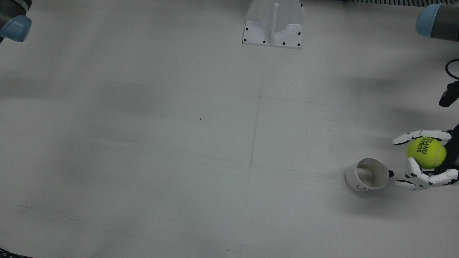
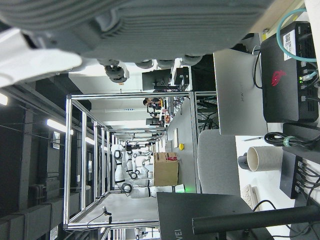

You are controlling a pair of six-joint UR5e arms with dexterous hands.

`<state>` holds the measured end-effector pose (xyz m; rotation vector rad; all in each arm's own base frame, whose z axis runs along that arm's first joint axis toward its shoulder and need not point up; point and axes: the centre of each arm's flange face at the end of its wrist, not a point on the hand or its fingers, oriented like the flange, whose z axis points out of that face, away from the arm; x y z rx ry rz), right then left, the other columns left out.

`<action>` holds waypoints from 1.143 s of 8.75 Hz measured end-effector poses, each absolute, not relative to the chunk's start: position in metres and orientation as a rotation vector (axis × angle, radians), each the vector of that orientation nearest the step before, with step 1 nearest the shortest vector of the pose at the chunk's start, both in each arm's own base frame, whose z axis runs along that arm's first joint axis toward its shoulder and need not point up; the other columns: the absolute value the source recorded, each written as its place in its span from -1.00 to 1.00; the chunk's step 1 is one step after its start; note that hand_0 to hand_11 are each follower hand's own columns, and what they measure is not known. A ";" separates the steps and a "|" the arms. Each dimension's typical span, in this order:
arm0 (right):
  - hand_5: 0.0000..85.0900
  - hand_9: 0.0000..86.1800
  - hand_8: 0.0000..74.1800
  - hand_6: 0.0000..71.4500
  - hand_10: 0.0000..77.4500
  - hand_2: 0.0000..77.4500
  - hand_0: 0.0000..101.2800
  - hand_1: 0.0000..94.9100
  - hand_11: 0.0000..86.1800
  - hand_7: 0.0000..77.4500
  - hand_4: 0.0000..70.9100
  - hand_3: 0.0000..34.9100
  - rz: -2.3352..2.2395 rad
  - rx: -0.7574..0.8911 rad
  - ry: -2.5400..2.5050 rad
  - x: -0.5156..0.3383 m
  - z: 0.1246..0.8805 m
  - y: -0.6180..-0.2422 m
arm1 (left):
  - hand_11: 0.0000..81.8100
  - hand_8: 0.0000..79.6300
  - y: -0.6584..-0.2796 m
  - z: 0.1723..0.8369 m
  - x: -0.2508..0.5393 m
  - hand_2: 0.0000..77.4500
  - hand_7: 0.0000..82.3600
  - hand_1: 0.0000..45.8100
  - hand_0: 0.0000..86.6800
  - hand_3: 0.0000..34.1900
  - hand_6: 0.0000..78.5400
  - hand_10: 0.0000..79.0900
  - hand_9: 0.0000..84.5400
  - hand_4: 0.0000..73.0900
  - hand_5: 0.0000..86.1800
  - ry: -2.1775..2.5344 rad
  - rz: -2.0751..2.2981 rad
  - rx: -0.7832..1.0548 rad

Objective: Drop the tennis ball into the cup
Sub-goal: 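Carry the tennis ball with the left hand above the white mug, then open the left hand fingers to release the ball into the mug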

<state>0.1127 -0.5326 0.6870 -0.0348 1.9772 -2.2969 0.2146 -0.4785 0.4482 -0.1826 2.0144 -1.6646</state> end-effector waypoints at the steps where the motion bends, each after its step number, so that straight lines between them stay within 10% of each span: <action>1: -1.00 -1.00 -1.00 -1.00 -1.00 -0.99 -1.00 -0.99 -0.99 -0.99 -1.00 -1.00 -2.297 -0.035 1.977 0.113 0.687 -0.533 | -0.28 0.77 -0.479 0.451 0.220 -0.46 0.36 0.50 0.53 -0.42 0.26 -0.49 0.66 0.15 0.27 2.009 -1.665 -0.185; 6: -1.00 -1.00 -1.00 -1.00 -1.00 -0.99 -1.00 -0.99 -0.99 -1.00 -1.00 -1.00 -2.297 -0.035 1.977 0.113 0.687 -0.533 | -0.29 0.77 -0.485 0.460 0.230 -0.45 0.36 0.45 0.43 -0.42 0.26 -0.57 0.66 0.15 0.27 1.999 -1.666 -0.185; 9: -1.00 -1.00 -1.00 -1.00 -1.00 -0.99 -1.00 -0.99 -0.99 -0.99 -1.00 -1.00 -2.297 -0.035 1.977 0.113 0.687 -0.533 | -0.51 0.25 -0.487 0.458 0.233 -0.46 0.36 0.52 0.53 -0.40 0.28 -0.71 0.48 0.13 0.28 2.023 -1.651 -0.205; 10: -1.00 -1.00 -1.00 -1.00 -1.00 -0.99 -1.00 -0.99 -0.99 -0.99 -1.00 -1.00 -2.297 -0.035 1.977 0.113 0.687 -0.533 | -0.64 0.01 -0.487 0.457 0.234 -0.46 0.32 0.69 0.86 -0.42 0.22 -0.82 0.26 -0.07 0.39 2.032 -1.642 -0.213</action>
